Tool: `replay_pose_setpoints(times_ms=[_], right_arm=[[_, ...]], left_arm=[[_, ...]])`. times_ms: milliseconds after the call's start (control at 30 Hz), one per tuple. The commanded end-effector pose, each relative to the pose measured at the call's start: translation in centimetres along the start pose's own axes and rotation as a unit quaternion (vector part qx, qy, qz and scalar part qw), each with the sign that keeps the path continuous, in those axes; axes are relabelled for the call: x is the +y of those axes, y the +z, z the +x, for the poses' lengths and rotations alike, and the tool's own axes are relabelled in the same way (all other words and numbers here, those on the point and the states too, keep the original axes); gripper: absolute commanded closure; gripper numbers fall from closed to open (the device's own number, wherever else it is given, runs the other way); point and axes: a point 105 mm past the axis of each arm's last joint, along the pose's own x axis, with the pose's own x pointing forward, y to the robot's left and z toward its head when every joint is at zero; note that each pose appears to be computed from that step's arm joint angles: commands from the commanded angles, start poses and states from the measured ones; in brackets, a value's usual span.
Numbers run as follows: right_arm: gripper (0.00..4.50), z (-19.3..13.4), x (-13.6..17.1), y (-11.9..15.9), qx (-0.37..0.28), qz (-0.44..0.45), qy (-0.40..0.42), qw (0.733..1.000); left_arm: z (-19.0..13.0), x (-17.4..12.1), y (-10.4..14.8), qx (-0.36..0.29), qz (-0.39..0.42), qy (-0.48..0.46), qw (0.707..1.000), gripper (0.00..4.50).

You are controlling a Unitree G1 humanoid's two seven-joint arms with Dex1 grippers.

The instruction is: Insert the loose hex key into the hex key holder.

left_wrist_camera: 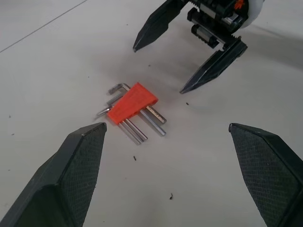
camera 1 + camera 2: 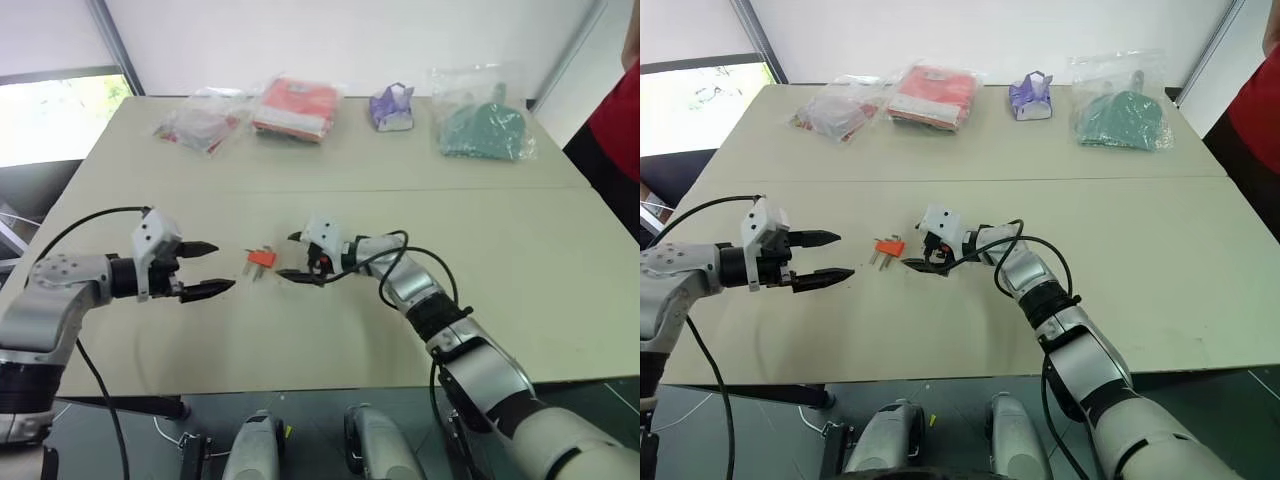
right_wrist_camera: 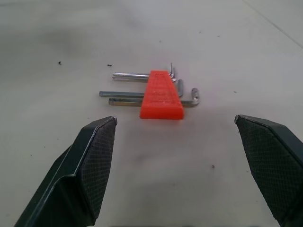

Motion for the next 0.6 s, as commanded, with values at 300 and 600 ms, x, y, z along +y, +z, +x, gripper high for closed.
replay_pose_setpoints(times_ms=[300,600], right_arm=[[0.35,2.3,0.3,1.0,-0.008,-0.019,0.020,1.000],[1.60,3.7,0.9,1.0,0.000,0.001,0.035,0.999]], left_arm=[[0.0,-0.1,0.8,-0.024,0.008,0.022,0.999,0.17],[0.4,-0.2,0.4,-0.028,0.006,0.035,0.999,0.10]])
